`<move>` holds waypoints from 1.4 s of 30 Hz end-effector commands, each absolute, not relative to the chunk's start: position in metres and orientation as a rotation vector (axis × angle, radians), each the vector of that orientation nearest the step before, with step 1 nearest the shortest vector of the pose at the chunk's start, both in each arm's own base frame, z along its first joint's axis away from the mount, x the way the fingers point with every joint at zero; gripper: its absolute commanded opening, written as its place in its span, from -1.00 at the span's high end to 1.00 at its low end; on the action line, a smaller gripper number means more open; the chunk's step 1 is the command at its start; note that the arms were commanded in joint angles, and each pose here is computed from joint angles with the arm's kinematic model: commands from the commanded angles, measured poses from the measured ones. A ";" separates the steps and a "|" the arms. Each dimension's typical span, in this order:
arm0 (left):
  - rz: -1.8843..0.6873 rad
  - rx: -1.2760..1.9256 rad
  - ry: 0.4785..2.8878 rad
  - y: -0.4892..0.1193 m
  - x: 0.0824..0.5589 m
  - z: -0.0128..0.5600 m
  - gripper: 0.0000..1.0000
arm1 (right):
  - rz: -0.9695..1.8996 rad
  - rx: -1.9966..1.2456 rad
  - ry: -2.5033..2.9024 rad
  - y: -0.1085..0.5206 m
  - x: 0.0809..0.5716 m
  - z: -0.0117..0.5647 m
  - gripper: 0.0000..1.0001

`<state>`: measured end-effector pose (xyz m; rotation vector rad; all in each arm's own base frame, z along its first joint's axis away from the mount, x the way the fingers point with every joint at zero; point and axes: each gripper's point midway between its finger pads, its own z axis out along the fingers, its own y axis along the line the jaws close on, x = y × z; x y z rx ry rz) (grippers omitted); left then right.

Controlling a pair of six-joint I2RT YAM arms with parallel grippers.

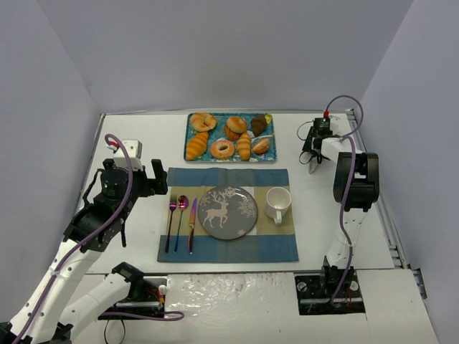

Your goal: Place the bread

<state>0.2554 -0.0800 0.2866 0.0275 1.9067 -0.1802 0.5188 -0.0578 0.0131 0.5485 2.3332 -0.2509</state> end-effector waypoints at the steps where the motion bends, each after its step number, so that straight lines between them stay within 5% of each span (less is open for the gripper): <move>1: -0.213 0.014 1.822 -0.083 0.260 0.313 -0.94 | -0.249 0.550 2.447 -0.052 0.492 -0.014 -0.16; 13: -0.217 0.014 1.818 -0.083 0.260 0.314 -0.94 | -0.268 0.558 2.350 -0.045 0.481 0.037 0.37; 42: -0.210 0.015 1.826 -0.083 0.260 0.313 -0.94 | -0.098 0.350 2.117 0.041 0.437 0.207 0.19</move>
